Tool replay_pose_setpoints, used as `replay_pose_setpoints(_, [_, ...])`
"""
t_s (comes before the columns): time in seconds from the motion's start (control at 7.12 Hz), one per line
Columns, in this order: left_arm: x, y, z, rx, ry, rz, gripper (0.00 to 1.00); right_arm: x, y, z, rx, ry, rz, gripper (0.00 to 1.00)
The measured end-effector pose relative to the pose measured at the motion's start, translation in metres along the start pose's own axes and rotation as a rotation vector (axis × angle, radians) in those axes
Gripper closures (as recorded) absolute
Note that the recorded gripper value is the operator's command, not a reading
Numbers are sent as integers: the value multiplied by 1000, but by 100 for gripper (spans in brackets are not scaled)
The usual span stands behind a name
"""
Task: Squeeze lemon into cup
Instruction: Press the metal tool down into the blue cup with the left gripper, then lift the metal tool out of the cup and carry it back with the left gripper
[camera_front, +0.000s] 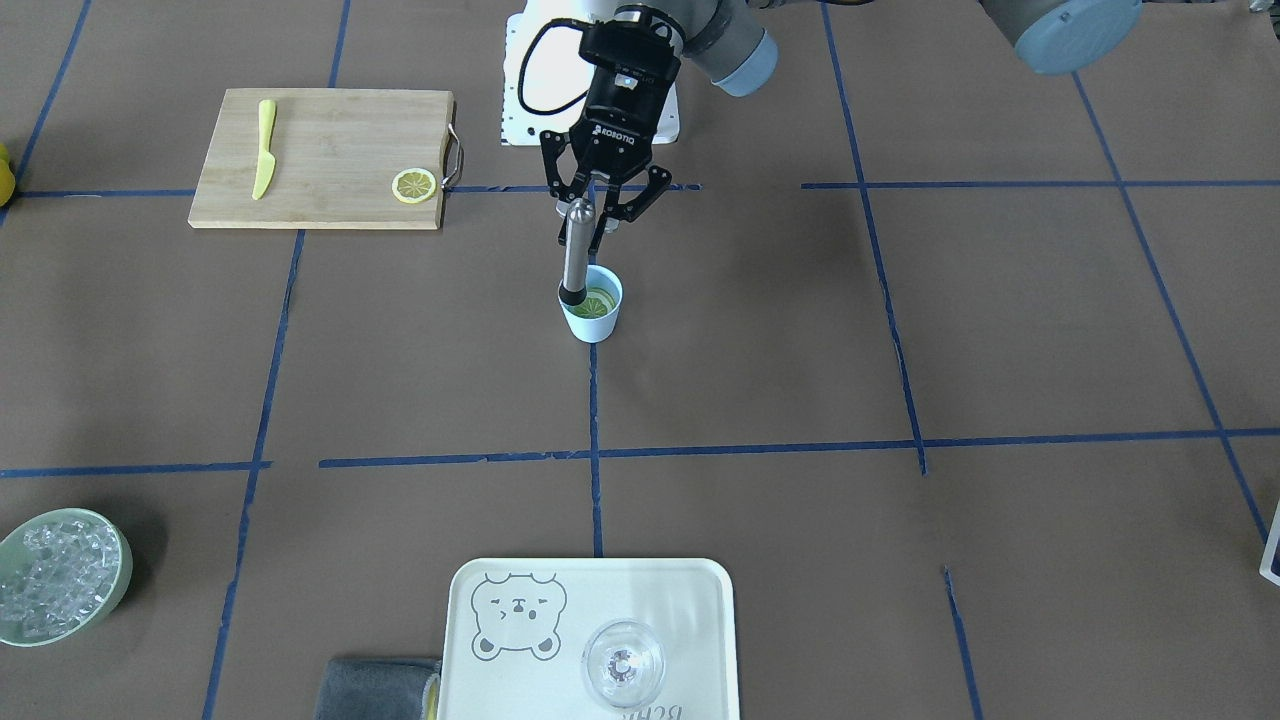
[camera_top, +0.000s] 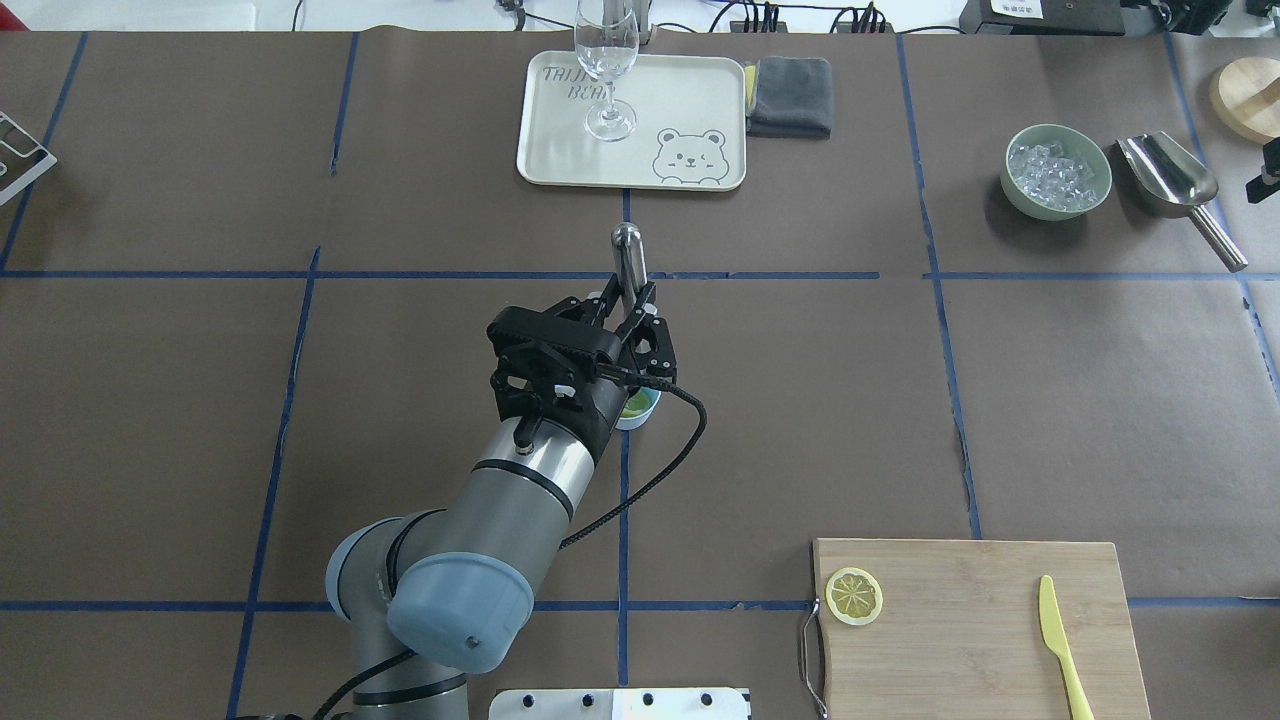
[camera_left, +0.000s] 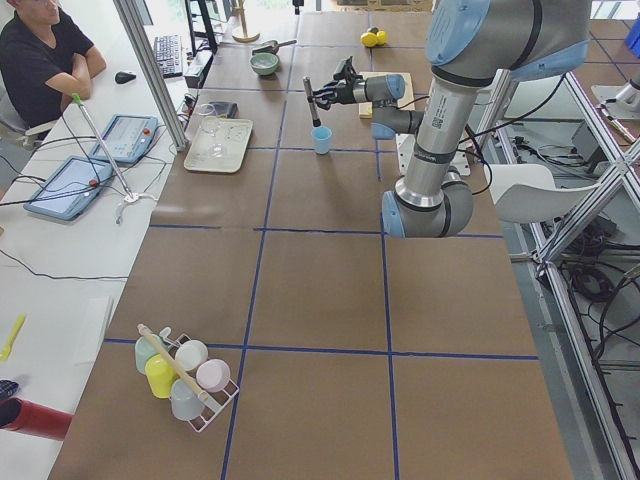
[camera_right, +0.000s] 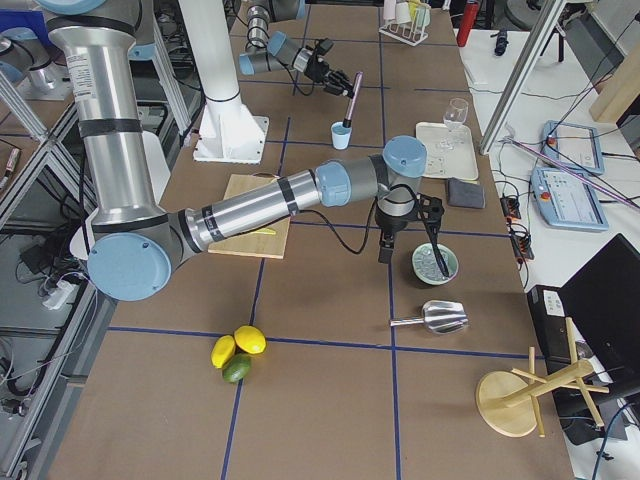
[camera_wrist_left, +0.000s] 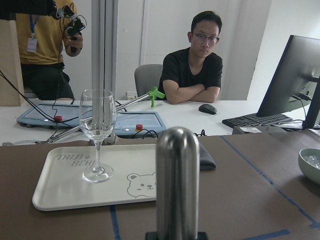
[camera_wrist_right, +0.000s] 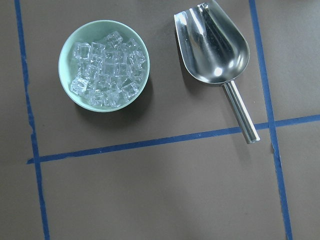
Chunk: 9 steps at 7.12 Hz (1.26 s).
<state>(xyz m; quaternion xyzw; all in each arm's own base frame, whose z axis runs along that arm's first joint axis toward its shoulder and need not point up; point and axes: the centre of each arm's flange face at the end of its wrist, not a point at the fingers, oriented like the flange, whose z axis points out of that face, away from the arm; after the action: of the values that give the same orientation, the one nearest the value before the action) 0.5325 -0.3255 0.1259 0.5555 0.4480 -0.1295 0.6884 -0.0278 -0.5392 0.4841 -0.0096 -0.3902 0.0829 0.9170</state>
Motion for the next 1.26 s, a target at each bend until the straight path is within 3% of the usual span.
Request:
replay_pose_setpoints(0.28, [-19,-49,4,17,39,12,100,26,-7,0,-2,6,-33,0])
replay_pose_setpoints(0.56, [-71,-72,28,-64,78,57,100,71,-18,8,-26,4,-100,0])
replay_pose_setpoints(0.7, [-106,-83,36,-142,86,89,100,97,-20,14,-41,-2,-130,0])
replay_pose_setpoints(0.98, [-165,-113,37,-364,67,136,100,133,-11,23,-50,-7,-177,0])
replay_pose_setpoints(1.26, [-212,-139,36,-575,-1,129,100,157,6,38,-3,-11,-222,0])
